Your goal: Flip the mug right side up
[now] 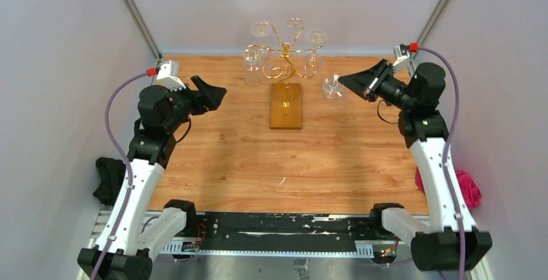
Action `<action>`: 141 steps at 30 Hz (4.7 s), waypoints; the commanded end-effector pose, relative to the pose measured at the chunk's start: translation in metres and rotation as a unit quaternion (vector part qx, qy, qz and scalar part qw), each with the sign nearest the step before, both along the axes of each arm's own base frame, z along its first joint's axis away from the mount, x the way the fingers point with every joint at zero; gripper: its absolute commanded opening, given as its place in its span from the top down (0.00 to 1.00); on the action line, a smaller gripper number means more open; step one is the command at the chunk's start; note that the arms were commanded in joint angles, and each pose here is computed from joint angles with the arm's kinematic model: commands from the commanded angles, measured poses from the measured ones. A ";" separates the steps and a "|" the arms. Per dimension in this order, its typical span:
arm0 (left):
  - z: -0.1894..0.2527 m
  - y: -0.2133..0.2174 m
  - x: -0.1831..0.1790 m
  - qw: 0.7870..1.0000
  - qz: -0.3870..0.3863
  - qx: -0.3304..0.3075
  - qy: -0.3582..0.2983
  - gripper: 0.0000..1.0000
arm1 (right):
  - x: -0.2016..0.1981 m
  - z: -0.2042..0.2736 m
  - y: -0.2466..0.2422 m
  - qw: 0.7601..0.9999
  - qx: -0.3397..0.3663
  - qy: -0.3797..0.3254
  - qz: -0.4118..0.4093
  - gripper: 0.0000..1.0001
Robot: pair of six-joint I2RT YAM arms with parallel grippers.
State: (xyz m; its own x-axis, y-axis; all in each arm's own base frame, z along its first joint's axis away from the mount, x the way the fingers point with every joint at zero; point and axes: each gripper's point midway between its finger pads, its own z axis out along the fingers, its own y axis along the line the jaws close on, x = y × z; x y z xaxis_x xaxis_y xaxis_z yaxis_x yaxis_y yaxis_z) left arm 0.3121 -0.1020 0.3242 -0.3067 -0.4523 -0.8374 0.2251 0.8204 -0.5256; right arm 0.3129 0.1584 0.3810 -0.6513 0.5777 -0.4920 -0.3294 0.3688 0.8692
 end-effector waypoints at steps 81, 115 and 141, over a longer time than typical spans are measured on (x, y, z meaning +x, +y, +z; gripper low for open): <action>0.204 -0.164 -0.136 0.725 -0.555 -0.286 -0.290 0.00 | -0.186 0.243 0.091 0.894 0.116 -0.333 0.276 1.00; 0.205 -0.149 -0.192 0.681 -0.571 -0.331 -0.317 0.53 | -0.171 0.174 0.120 0.854 0.243 -0.301 0.349 1.00; 0.204 -0.132 -0.188 0.737 -0.479 -0.337 -0.337 1.00 | -0.169 0.155 0.131 0.873 0.196 -0.288 0.340 0.49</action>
State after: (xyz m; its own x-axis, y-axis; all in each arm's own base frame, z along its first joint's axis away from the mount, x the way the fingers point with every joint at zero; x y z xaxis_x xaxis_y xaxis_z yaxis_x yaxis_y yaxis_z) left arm 0.1275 -0.2453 0.5095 -0.4697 -0.5997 -0.6479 0.8809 -0.3670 -0.2989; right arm 0.1598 0.2930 0.5358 -0.6799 0.3522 -0.6431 -0.7297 -0.4119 0.5458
